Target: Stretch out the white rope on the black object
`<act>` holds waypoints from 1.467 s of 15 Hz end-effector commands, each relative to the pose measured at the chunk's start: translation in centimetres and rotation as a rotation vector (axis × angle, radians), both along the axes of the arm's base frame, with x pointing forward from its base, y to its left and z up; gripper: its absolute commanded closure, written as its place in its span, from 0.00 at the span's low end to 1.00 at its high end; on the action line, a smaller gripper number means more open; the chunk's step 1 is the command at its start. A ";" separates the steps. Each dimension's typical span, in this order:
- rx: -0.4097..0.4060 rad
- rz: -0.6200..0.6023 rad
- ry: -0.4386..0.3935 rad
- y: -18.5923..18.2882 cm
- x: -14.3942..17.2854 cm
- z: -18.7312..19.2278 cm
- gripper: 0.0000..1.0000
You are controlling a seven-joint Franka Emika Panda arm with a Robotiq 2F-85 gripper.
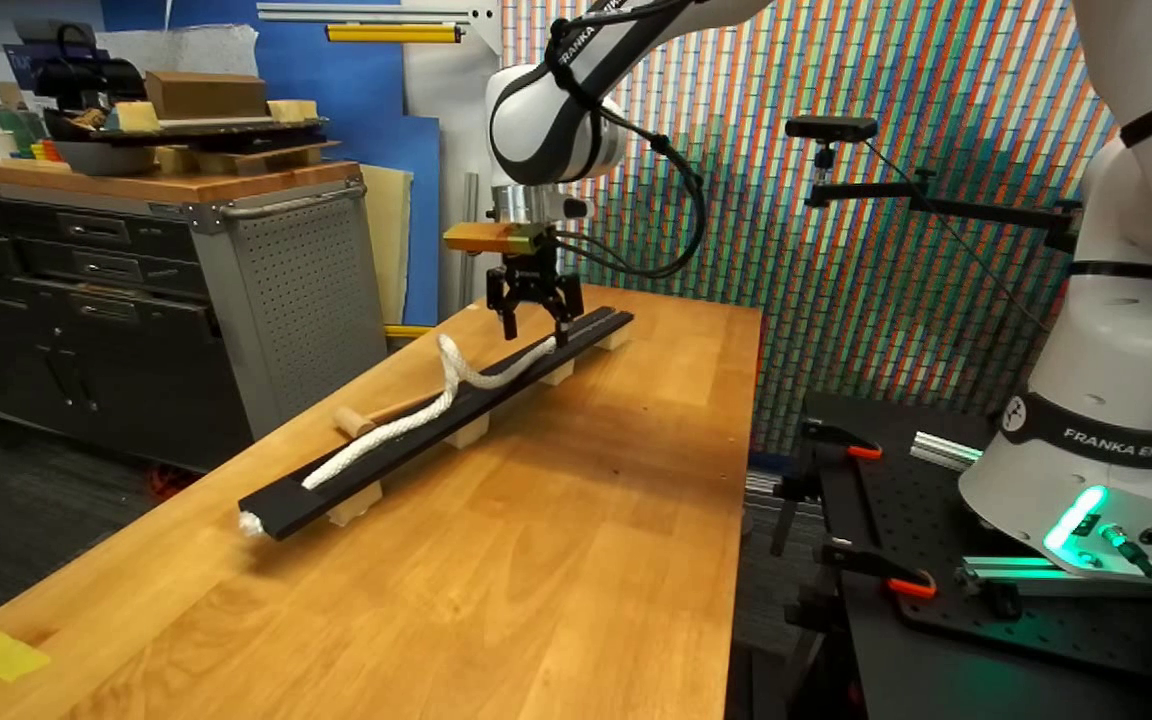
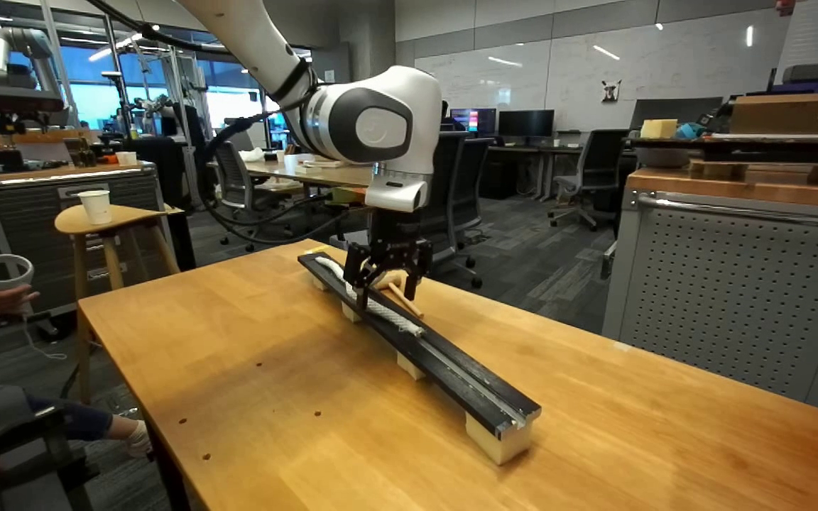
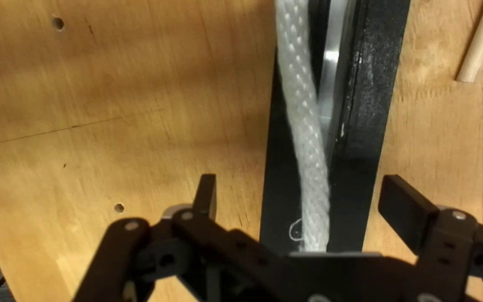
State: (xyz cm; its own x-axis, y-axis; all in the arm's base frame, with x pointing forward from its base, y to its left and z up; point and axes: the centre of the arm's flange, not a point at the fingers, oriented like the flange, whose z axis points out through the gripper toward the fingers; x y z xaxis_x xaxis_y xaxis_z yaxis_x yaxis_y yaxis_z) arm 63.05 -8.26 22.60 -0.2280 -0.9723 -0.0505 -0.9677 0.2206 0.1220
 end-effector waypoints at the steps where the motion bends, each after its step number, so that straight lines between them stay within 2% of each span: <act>1: 0.006 -0.053 -0.018 -1.2 1.8 -0.2 0.05; 3: 0.001 -0.061 -0.018 -1.6 2.0 -0.4 0.29; 4: -0.003 -0.063 -0.018 -1.7 2.0 -0.5 0.32; 11: -0.013 -0.063 -0.006 -2.2 1.7 -1.1 0.87; 13: -0.016 -0.063 0.001 -2.4 1.6 -1.5 0.99; 22: -0.024 -0.061 -0.004 -2.9 1.5 -0.9 0.98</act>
State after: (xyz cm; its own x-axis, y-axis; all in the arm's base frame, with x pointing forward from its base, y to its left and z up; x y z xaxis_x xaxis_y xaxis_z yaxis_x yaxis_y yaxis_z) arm 63.86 -10.27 21.19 -0.2703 -0.9622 -0.0331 -0.9564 0.2644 0.1237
